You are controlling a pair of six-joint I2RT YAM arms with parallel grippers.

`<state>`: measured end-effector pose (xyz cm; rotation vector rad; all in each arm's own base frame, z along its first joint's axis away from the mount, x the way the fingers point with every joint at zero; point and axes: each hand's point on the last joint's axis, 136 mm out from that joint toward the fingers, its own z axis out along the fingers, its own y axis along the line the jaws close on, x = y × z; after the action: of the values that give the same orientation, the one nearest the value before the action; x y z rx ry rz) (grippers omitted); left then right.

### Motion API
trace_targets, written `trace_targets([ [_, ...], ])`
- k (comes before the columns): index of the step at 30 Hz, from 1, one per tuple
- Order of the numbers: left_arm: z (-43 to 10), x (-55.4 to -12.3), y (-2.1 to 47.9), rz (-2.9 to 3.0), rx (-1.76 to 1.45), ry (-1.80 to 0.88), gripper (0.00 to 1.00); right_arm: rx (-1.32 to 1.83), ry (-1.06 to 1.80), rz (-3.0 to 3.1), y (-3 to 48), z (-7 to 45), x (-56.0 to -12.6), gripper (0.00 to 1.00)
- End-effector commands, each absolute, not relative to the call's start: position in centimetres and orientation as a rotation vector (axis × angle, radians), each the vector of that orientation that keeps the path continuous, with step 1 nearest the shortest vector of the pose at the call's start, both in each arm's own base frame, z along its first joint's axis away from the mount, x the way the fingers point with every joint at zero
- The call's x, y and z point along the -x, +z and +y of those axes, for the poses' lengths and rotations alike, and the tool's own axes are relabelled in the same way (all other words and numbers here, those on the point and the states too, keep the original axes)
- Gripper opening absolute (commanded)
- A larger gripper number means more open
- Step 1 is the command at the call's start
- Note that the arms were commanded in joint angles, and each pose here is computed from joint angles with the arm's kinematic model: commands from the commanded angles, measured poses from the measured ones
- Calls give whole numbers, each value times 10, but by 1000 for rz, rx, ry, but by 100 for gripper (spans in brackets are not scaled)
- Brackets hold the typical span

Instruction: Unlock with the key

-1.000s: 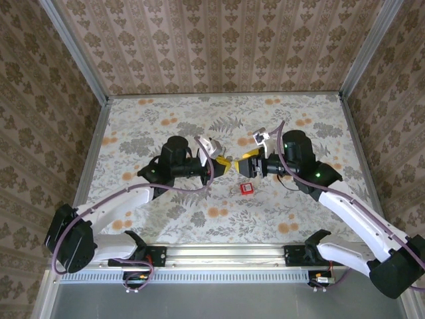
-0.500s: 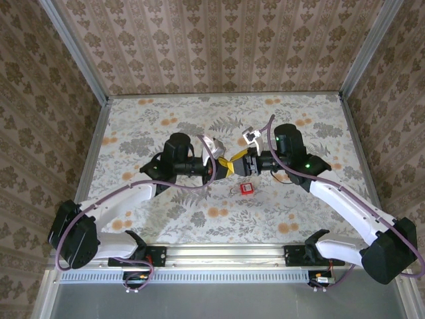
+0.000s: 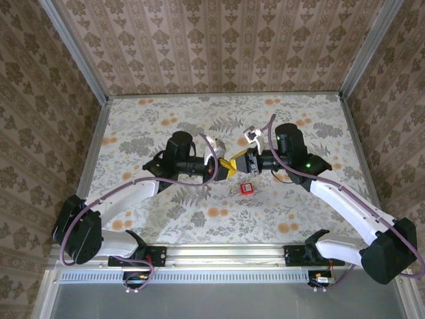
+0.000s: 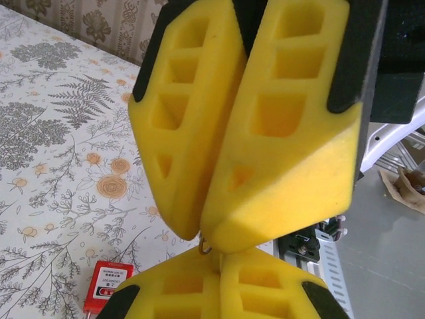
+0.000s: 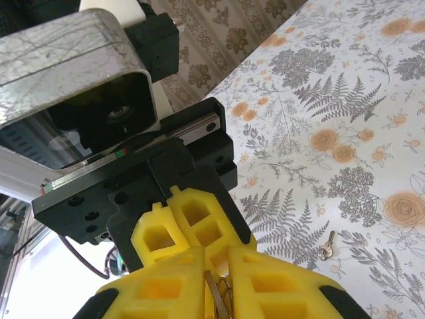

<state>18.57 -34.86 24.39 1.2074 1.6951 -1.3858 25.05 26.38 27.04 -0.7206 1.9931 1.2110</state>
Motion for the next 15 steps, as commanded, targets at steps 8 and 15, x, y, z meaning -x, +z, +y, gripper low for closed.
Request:
trace_targets([
  [8,-351,-195,260,1667,-1180,-1414,0,765,1244,1964,279,270,-240,5],
  [15,-350,-203,263,1669,-1141,-1424,8,737,1211,1976,279,268,-242,0],
])
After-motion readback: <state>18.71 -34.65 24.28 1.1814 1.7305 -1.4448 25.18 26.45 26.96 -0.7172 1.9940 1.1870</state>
